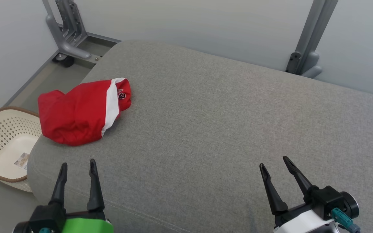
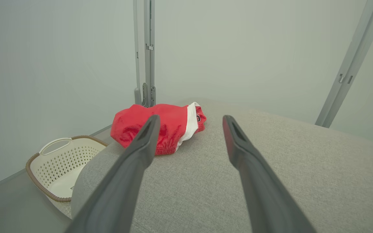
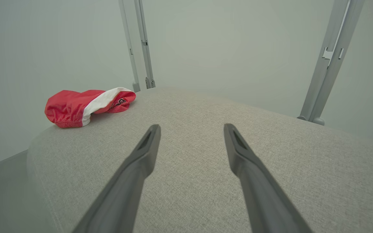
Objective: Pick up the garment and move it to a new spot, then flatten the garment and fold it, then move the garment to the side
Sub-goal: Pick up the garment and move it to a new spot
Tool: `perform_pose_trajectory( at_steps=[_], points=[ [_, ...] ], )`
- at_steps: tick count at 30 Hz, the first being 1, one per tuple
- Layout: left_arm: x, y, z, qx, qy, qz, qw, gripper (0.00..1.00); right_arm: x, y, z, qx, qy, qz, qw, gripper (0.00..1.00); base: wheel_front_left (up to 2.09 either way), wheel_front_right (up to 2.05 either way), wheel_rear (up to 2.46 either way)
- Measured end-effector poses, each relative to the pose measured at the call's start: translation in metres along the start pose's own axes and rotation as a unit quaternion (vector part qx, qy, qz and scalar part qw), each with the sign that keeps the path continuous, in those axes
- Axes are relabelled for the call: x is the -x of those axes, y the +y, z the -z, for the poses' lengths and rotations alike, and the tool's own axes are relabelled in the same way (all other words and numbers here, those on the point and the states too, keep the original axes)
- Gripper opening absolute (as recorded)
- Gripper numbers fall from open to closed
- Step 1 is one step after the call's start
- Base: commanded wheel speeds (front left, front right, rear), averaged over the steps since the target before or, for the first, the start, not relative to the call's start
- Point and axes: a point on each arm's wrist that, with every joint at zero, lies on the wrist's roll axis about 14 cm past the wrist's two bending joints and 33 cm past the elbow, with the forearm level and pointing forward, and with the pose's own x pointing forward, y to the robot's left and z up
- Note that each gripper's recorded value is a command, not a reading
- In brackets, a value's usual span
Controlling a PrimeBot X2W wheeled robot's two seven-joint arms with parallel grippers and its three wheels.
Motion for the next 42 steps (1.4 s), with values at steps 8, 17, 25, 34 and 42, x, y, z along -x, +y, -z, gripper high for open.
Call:
perform_pose_trajectory(
  at_steps=[8, 17, 25, 34, 42],
  points=[
    [-0.063, -0.003, -0.03, 0.013, -0.048, 0.003, 0.999, 1.0, -0.008, -0.021, 0.015, 0.008, 0.016, -0.003, 1.0, 1.0, 0.0, 0.0, 0.0],
    [-0.154, -0.002, 0.0, -0.006, 0.008, -0.009, 1.0, 1.0, -0.016, -0.064, 0.047, 0.025, 0.048, 0.001, 0.999, 1.0, 0.0, 0.0, 0.0],
    [-0.217, 0.005, 0.037, -0.007, 0.116, -0.036, 0.993, 1.0, -0.026, -0.09, 0.075, 0.024, 0.067, 0.001, 0.997, 1.0, 0.0, 0.0, 0.0],
    [-0.229, 0.015, 0.117, 0.005, 0.307, -0.079, 0.948, 1.0, -0.027, -0.117, 0.107, 0.02, 0.089, 0.009, 0.996, 1.0, 0.0, 0.0, 0.0],
    [-0.211, 0.01, 0.176, 0.031, 0.431, -0.09, 0.897, 1.0, -0.029, -0.135, 0.123, 0.017, 0.093, 0.018, 0.995, 1.0, 0.0, 0.0, 0.0]
  ],
)
